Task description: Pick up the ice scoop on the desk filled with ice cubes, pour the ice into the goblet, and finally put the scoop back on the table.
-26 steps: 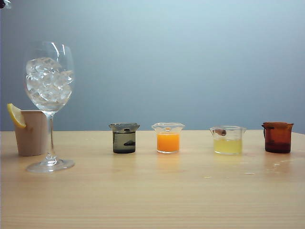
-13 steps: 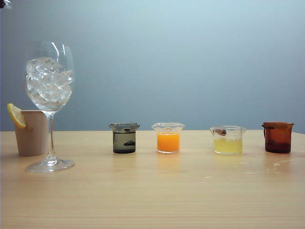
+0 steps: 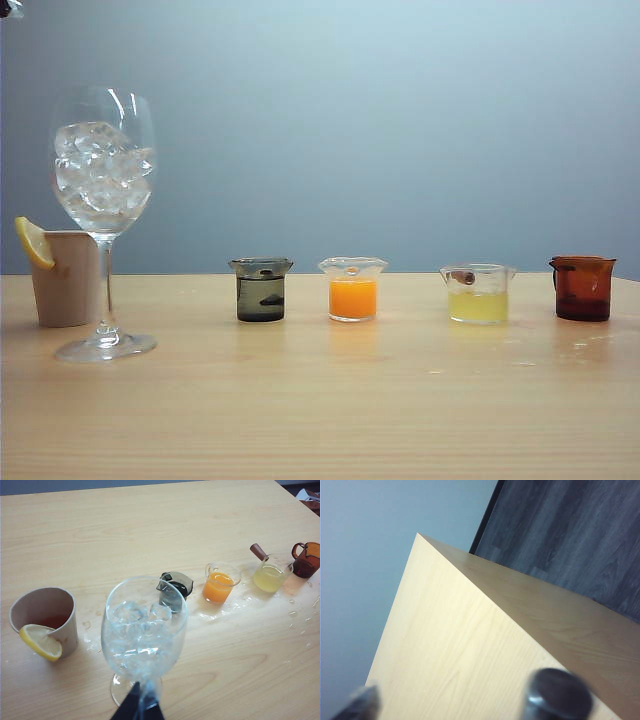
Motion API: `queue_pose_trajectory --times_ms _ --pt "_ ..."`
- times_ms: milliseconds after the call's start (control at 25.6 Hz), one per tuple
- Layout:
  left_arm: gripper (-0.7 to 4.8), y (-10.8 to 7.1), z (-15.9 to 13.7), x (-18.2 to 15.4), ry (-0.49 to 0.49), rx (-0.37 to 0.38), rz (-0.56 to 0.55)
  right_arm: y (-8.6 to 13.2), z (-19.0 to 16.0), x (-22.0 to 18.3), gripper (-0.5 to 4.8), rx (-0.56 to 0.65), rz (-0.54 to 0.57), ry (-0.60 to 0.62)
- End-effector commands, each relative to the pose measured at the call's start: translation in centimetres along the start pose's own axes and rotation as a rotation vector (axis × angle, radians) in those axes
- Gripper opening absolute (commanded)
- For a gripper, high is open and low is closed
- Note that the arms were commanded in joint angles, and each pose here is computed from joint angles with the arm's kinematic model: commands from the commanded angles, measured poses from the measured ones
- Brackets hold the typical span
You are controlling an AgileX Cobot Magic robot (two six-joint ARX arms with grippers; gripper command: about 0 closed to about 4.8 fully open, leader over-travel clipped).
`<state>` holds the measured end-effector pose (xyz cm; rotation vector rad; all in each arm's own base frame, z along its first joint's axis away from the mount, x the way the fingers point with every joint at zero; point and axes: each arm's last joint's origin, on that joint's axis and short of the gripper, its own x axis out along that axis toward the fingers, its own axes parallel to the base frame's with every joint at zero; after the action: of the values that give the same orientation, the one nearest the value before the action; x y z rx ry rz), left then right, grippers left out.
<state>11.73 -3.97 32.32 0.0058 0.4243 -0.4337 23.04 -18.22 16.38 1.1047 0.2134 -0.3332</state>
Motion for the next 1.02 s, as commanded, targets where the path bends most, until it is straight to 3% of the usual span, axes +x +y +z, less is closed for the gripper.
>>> queue_pose_trajectory --times_ms 39,822,1017 --pt "-0.04 0.0 0.3 -0.1 -0.019 -0.001 -0.003 0.4 0.3 -0.1 4.33 -0.02 0.023 -0.018" --pt "-0.04 0.0 0.3 -0.1 -0.02 0.0 -0.002 1.3 0.0 -3.8 4.31 -0.104 -0.173 0.023" --pt "-0.04 0.0 0.3 -0.1 -0.02 -0.001 -0.003 2.3 0.0 -5.2 4.28 -0.12 -0.154 0.033"
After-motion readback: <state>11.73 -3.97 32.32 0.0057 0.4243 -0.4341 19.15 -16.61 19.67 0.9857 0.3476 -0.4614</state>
